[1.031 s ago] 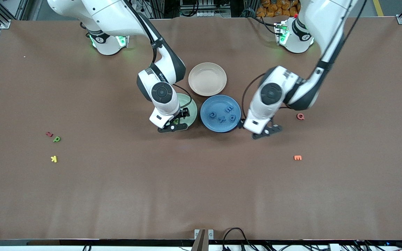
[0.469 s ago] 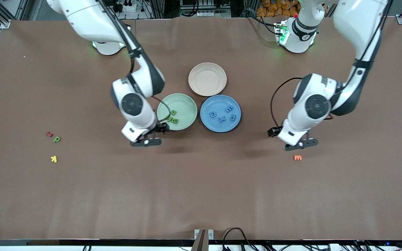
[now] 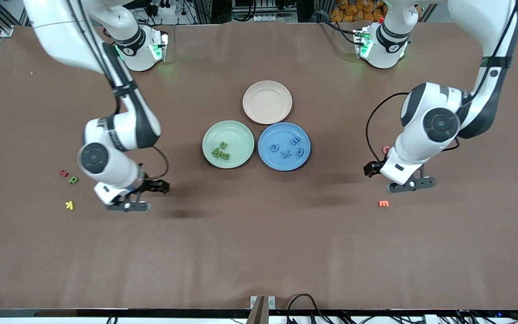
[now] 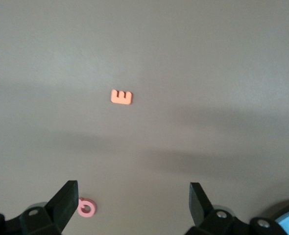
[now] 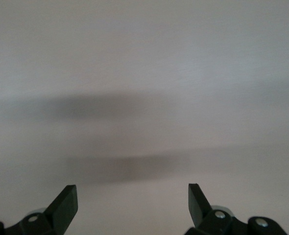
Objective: Sort letters by color into matching plates
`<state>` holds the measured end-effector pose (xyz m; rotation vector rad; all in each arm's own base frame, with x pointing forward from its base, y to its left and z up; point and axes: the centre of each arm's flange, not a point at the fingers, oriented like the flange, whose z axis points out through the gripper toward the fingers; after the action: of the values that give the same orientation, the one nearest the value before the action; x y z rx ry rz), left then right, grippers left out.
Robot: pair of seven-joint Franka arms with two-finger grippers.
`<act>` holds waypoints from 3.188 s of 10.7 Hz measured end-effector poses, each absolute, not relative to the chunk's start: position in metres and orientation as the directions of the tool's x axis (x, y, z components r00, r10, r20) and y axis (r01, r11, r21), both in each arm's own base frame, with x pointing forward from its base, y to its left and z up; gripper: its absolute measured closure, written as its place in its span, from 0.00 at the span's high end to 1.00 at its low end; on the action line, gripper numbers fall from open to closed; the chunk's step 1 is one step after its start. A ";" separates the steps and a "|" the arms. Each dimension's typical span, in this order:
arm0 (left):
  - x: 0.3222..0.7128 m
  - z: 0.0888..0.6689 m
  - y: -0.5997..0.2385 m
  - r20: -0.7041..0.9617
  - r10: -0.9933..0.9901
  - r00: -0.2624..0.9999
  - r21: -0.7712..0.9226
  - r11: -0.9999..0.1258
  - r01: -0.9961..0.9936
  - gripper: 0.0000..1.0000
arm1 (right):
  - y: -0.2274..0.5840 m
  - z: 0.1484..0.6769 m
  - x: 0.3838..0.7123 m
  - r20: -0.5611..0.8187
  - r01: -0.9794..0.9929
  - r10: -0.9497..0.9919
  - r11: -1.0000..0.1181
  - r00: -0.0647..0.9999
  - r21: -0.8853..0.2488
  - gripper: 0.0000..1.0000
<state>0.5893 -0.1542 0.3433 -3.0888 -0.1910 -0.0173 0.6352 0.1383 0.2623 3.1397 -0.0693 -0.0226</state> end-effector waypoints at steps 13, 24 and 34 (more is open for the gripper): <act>0.564 0.579 -0.014 0.123 -0.012 0.992 0.013 -1.000 -0.014 1.00 | -0.157 0.208 0.599 -0.023 -0.255 -0.254 -0.967 0.967 -0.003 1.00; 0.556 0.638 -0.036 0.094 -0.056 0.994 0.030 -0.998 -0.059 1.00 | -0.174 0.170 0.575 -0.034 -0.289 -0.289 -0.957 0.957 0.001 1.00; 0.561 0.629 -0.041 0.077 -0.063 0.995 0.030 -0.997 -0.066 1.00 | -0.182 0.170 0.569 -0.021 -0.279 -0.279 -0.960 0.960 -0.009 0.61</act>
<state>0.5609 -0.0406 0.6286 -3.1701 0.1021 -0.1205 0.5688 -0.1823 0.1703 3.1217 -0.4446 -0.0305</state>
